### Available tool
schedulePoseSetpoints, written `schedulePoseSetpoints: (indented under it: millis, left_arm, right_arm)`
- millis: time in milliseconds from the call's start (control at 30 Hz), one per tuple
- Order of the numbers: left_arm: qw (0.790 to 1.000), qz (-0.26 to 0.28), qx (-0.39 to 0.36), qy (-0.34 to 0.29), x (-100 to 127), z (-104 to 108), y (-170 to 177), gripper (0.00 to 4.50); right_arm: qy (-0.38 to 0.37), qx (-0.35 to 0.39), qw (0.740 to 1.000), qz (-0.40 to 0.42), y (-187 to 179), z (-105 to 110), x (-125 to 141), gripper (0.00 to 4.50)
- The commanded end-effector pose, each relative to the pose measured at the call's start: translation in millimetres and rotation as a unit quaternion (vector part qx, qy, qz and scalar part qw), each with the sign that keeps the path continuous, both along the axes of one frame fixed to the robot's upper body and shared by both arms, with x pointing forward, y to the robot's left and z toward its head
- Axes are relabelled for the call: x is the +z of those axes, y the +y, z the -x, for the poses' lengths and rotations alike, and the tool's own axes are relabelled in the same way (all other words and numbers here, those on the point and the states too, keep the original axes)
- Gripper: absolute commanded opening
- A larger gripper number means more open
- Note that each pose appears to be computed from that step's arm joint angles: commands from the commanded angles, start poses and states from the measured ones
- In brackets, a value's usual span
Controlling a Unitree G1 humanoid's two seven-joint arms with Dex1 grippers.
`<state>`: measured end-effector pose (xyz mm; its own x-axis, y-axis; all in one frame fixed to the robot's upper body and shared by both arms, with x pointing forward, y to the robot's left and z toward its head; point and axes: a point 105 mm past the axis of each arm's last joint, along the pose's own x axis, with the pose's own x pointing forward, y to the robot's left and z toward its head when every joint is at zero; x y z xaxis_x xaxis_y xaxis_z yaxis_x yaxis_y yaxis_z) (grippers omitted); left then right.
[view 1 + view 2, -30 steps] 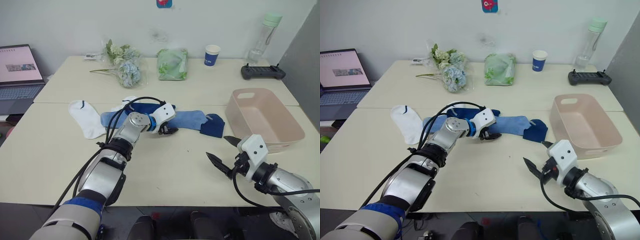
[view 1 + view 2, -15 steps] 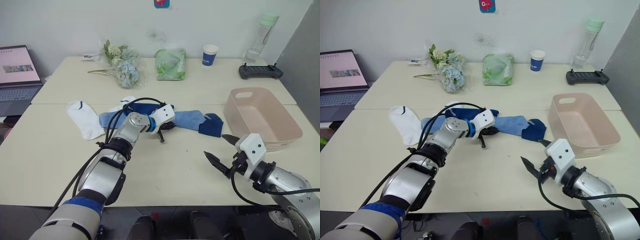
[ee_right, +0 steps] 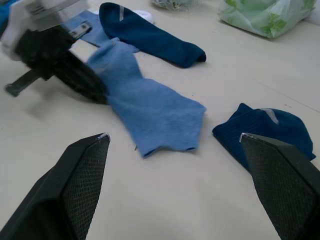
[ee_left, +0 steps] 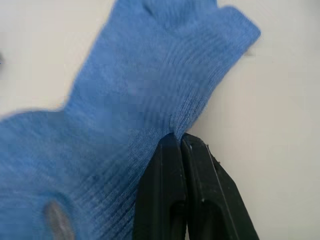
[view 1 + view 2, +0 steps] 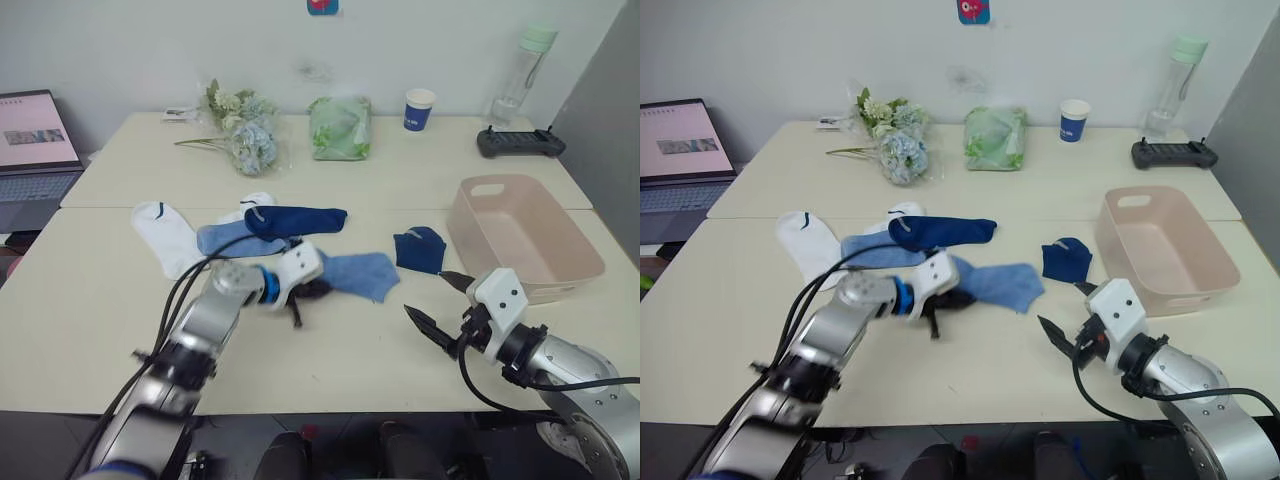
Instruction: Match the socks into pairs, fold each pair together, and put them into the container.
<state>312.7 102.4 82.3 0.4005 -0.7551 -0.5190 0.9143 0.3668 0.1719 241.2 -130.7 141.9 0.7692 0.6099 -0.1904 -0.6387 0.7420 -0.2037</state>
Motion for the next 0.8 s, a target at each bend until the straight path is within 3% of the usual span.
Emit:
schedulePoseSetpoints:
  millis: [33,200,467,600,733,800]
  left_arm:
    - [1.000,0.012,0.017,-0.007,10,23,11,0.02]
    - [0.999,0.026,0.031,0.023,1,58,17,0.02]
    - [0.994,0.075,0.073,0.030,7,63,13,0.02]
    - [0.995,0.098,0.030,0.022,32,72,28,0.91]
    - [0.998,0.069,0.013,0.000,41,69,55,2.14]
    - [0.998,0.043,0.003,-0.049,50,60,71,2.74]
  right_arm:
    - [-0.012,0.027,1.000,-0.003,7,7,10,4.50]
    - [0.001,0.047,0.999,-0.011,14,9,7,4.50]
    - [0.007,0.062,0.998,-0.011,18,9,5,4.50]
    - [0.008,0.060,0.998,-0.008,15,9,5,4.50]
    - [0.009,0.070,0.998,-0.002,18,10,3,4.50]
    - [0.007,0.075,0.997,0.001,18,10,3,4.50]
